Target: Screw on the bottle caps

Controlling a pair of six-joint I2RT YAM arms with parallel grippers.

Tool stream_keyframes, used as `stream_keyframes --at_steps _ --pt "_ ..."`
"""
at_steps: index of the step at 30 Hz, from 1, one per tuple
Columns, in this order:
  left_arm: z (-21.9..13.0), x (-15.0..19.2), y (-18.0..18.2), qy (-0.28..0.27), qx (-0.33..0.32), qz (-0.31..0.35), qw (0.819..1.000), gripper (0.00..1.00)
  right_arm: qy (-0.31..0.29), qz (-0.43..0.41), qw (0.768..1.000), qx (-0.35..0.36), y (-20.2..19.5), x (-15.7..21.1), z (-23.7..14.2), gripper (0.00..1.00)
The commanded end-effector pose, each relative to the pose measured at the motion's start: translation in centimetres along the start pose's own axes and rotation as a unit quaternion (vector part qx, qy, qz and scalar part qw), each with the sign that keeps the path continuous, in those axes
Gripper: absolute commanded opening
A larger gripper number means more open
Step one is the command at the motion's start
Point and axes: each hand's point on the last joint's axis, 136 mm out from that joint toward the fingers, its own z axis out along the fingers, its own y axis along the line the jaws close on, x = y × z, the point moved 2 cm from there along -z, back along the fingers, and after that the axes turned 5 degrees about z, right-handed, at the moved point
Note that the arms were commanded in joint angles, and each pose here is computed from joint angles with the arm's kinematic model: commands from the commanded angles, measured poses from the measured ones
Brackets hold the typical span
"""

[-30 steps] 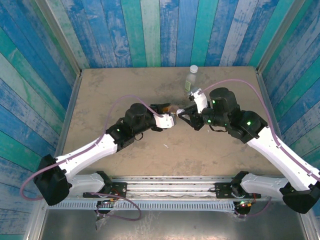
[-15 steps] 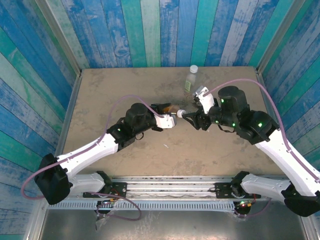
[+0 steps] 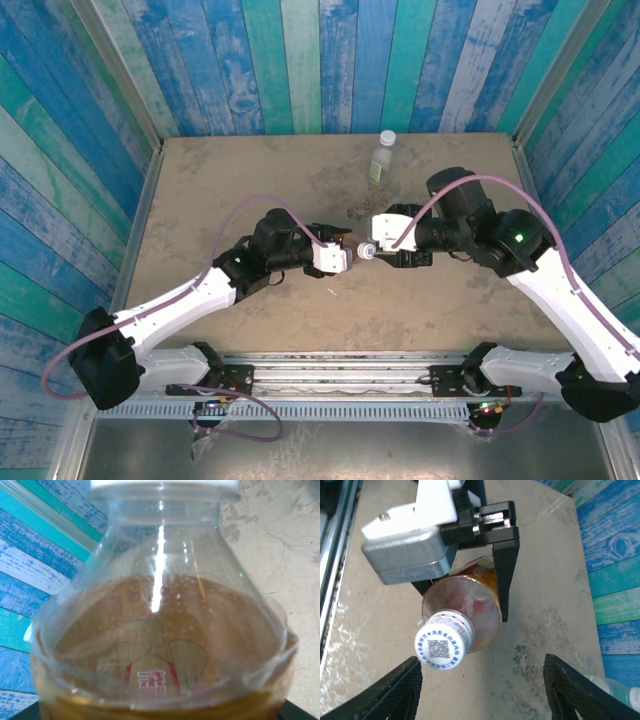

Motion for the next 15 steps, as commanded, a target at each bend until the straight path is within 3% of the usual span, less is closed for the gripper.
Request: stream_keyframes --at_steps 1,5,15 --pt "-0.5 -1.2 0.4 -0.025 0.002 -0.003 1.000 0.59 0.020 -0.045 0.998 -0.030 0.7 0.4 0.2 0.61" --pt "-0.4 -1.1 0.6 -0.022 -0.003 -0.006 1.000 0.60 0.012 -0.044 0.998 -0.050 0.9 0.0 0.7 0.56" --pt "-0.3 -1.0 0.5 -0.020 -0.001 -0.013 1.000 0.59 0.003 -0.037 0.994 -0.099 2.5 -0.1 1.7 0.54"
